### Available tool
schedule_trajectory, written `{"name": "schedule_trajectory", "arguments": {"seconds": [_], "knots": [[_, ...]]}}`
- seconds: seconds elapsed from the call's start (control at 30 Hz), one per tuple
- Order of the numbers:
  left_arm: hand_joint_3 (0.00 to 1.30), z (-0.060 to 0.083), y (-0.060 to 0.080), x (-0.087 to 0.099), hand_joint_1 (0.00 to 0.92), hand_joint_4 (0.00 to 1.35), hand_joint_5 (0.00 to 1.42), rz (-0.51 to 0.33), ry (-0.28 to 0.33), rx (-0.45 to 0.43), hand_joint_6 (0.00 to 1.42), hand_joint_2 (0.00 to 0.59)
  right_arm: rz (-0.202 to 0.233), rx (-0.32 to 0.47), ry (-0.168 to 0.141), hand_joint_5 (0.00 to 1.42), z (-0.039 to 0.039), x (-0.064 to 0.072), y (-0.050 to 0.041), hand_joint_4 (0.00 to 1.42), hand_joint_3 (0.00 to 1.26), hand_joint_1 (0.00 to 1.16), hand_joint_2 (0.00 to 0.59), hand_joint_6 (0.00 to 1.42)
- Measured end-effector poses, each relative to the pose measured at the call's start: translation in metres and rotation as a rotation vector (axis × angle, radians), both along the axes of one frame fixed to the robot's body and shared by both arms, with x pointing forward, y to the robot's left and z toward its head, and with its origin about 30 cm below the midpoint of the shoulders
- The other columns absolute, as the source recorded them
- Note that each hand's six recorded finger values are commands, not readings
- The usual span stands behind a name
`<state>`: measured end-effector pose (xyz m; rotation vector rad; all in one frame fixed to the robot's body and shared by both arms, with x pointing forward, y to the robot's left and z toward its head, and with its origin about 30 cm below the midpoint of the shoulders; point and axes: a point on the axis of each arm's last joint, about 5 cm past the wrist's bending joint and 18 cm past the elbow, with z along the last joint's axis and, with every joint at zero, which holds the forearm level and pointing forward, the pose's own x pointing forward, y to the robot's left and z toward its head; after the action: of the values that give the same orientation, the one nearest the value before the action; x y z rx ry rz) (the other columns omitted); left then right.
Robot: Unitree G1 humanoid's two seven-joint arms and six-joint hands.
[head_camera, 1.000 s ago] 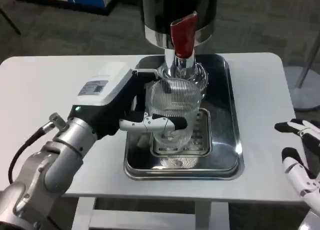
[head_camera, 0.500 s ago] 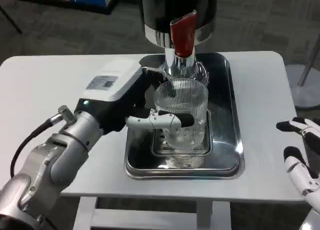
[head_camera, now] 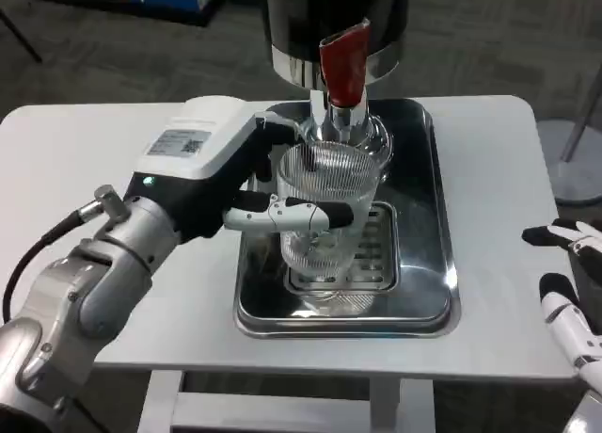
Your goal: Grasp the cup under the faucet to collect the drink, then remove the cup.
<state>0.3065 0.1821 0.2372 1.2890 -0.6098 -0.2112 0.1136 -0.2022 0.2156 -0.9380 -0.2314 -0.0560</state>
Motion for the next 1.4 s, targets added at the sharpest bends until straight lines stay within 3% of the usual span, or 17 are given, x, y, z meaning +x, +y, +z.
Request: {"name": "schedule_trajectory", "arguments": {"seconds": [0.13,0.5,0.67,0.93,1.1,1.2,1.27,1.33,1.4], "knots": [[0.36,0.001,-0.001,-0.001,0.050,0.08,0.26,0.002,0.012,0.038,0.60,0.080,0.000,0.006,-0.002,0.03,0.0004,0.000,-0.0010,0.11,0.23,0.13,0.539,0.23],[0.29,0.001,-0.005,-0.001,0.048,0.01,0.20,-0.009,0.045,0.073,0.52,0.075,0.011,0.013,-0.008,0.03,0.0013,0.000,-0.0013,0.11,0.24,0.15,0.554,0.23],[0.28,0.008,-0.007,-0.006,0.037,0.00,0.20,-0.044,0.004,0.068,0.52,0.075,0.011,0.012,-0.009,0.03,0.0013,0.001,-0.0012,0.11,0.24,0.15,0.554,0.23],[0.28,0.015,0.007,-0.017,0.042,0.00,0.20,-0.034,-0.045,0.033,0.52,0.077,0.022,0.014,-0.015,0.03,0.0014,0.002,0.0008,0.11,0.24,0.16,0.554,0.23],[0.30,0.016,0.016,-0.026,0.036,0.11,0.30,-0.036,-0.053,0.015,0.60,0.079,0.028,0.008,-0.019,0.03,0.0012,0.003,0.0030,0.11,0.24,0.16,0.552,0.23],[0.34,0.018,0.022,-0.035,0.026,0.25,0.46,-0.048,-0.061,-0.001,0.83,0.084,0.031,0.008,-0.021,0.03,0.0011,0.004,0.0041,0.11,0.24,0.16,0.551,0.23],[0.36,0.019,0.025,-0.039,0.013,0.32,0.52,-0.050,-0.070,-0.017,0.89,0.092,0.029,0.009,-0.020,0.03,0.0010,0.004,0.0043,0.11,0.24,0.16,0.547,0.23],[0.37,0.020,0.030,-0.047,0.013,0.38,0.57,-0.054,-0.078,-0.050,0.92,0.105,0.028,0.008,-0.020,0.03,0.0007,0.004,0.0048,0.11,0.24,0.16,0.544,0.23],[0.38,0.021,0.036,-0.053,0.002,0.39,0.52,-0.059,-0.091,-0.089,0.84,0.110,0.024,0.006,-0.021,0.03,0.0007,0.004,0.0048,0.11,0.24,0.16,0.542,0.23]]}}
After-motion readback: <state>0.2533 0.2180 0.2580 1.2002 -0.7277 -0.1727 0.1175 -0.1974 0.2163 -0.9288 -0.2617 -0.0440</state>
